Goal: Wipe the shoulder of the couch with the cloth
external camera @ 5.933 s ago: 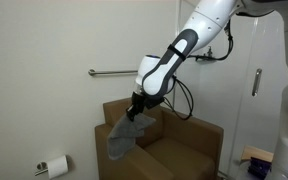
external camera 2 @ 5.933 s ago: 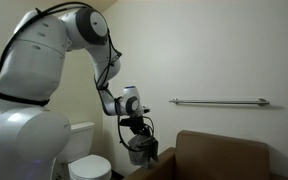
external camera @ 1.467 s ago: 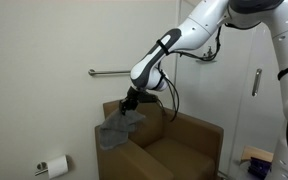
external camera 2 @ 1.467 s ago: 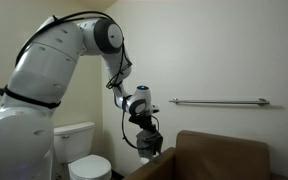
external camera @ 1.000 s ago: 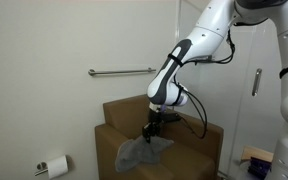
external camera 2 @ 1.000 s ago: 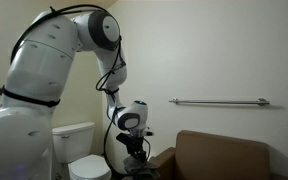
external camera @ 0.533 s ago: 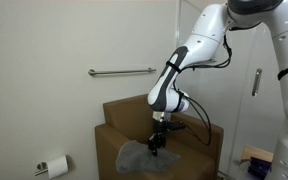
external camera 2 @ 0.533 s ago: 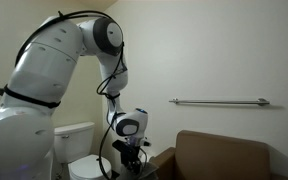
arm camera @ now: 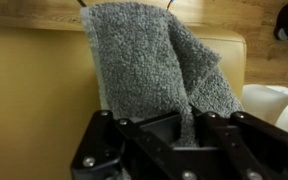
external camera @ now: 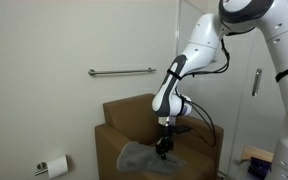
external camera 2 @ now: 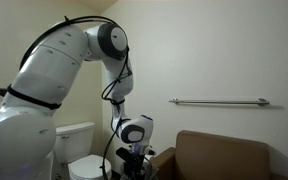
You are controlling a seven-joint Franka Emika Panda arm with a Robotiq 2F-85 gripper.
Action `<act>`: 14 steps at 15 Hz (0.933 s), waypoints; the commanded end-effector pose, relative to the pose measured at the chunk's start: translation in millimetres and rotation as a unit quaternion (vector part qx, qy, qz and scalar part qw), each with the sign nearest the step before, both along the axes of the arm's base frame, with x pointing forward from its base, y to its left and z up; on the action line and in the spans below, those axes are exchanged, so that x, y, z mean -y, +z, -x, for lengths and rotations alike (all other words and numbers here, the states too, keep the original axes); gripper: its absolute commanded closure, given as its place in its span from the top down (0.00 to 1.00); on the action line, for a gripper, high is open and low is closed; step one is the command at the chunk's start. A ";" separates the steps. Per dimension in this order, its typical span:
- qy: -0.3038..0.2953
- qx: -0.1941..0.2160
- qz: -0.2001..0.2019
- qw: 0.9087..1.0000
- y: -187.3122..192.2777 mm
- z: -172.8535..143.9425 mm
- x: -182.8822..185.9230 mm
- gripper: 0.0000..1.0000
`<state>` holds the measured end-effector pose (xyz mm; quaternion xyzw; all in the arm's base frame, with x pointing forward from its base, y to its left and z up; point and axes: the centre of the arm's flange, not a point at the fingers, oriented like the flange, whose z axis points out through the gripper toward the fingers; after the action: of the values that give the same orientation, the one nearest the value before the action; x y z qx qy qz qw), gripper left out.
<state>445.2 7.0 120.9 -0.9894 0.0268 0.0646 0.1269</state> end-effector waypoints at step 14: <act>0.042 0.045 0.082 0.995 72.2 -43.5 -18.5 1.00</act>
<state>484.3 25.0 157.4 -0.9975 -0.0155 0.0350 0.0602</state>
